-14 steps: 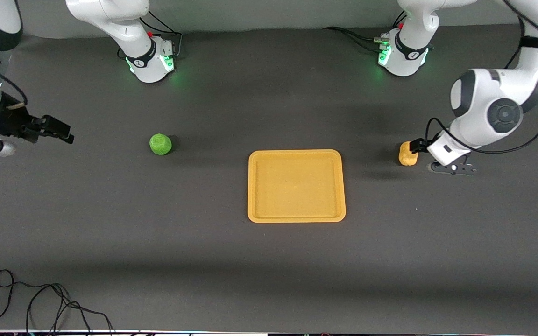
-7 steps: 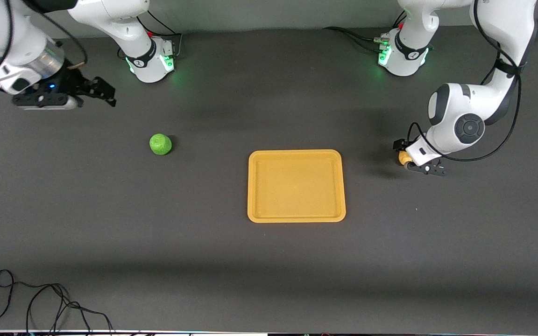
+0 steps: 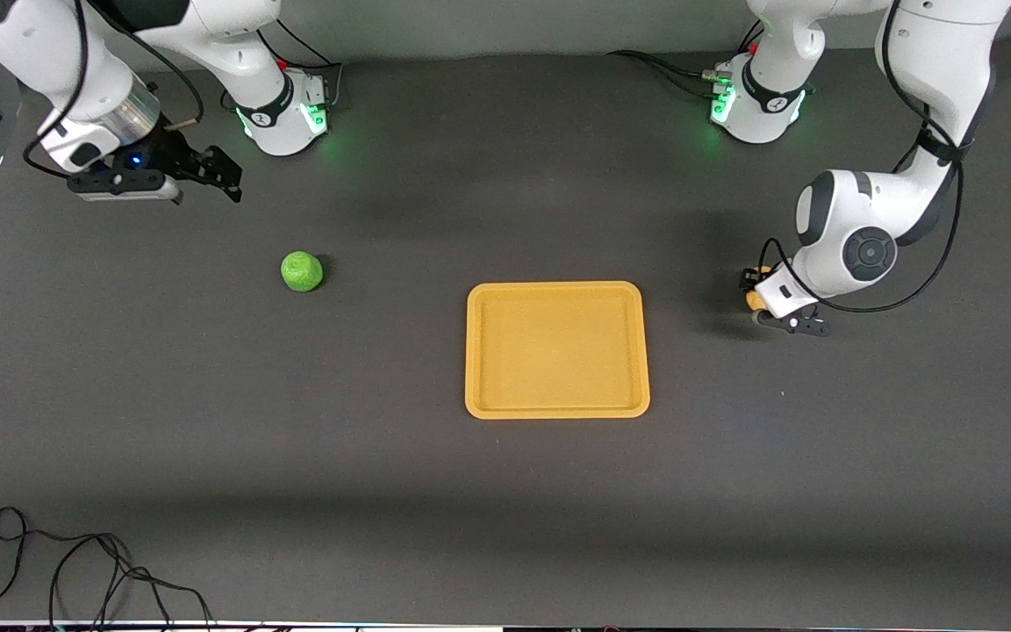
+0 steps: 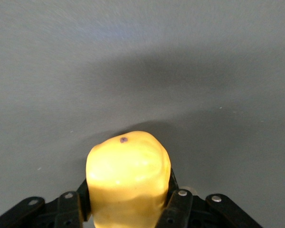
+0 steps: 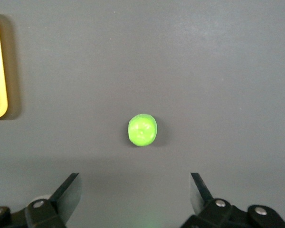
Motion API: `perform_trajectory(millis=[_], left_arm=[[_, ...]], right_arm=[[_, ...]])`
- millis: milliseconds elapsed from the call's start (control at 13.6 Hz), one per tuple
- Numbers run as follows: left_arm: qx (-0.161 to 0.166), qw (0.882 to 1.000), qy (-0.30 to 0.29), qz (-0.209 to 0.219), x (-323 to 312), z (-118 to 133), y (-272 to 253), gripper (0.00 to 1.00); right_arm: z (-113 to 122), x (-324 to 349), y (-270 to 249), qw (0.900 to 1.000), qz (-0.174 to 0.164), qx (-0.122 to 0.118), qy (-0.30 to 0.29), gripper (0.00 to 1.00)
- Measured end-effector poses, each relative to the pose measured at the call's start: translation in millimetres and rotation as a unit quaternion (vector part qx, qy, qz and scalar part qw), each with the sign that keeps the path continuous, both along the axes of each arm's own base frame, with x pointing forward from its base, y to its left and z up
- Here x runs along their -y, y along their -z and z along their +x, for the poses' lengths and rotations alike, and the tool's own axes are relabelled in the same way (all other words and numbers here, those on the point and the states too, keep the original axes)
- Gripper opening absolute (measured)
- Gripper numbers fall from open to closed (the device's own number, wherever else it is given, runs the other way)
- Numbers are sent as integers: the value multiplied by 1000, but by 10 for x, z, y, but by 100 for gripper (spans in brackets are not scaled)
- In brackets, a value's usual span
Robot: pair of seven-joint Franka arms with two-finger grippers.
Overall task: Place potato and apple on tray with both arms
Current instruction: 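Carry the potato onto the tray while the right gripper grasps the green apple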
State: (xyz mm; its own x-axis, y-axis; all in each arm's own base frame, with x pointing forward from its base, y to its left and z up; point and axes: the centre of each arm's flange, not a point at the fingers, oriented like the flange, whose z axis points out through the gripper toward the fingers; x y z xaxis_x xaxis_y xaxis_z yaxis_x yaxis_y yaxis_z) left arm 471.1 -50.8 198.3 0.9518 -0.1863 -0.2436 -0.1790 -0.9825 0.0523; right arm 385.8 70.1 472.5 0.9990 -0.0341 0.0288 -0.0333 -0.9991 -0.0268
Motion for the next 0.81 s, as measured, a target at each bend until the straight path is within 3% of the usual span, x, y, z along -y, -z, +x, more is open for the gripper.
perform_trajectory(millis=[148,443,590,811], left_arm=[[-7,999,-34,2,190,234,-477,59],[29,994,-106,-14,1357,730,-1357,59],[42,989,-138,-21,1910,970,-1413,59],[23,989,-144,-22,2453,1188,-965,59]], right_arm=[[6,-41,410,1000,0,8,-4,100],[62,-147,1309,1000,-1,17,-14,100],[54,-159,1691,1000,-3,17,-15,100],[78,-160,2222,999,-3,29,-15,100]])
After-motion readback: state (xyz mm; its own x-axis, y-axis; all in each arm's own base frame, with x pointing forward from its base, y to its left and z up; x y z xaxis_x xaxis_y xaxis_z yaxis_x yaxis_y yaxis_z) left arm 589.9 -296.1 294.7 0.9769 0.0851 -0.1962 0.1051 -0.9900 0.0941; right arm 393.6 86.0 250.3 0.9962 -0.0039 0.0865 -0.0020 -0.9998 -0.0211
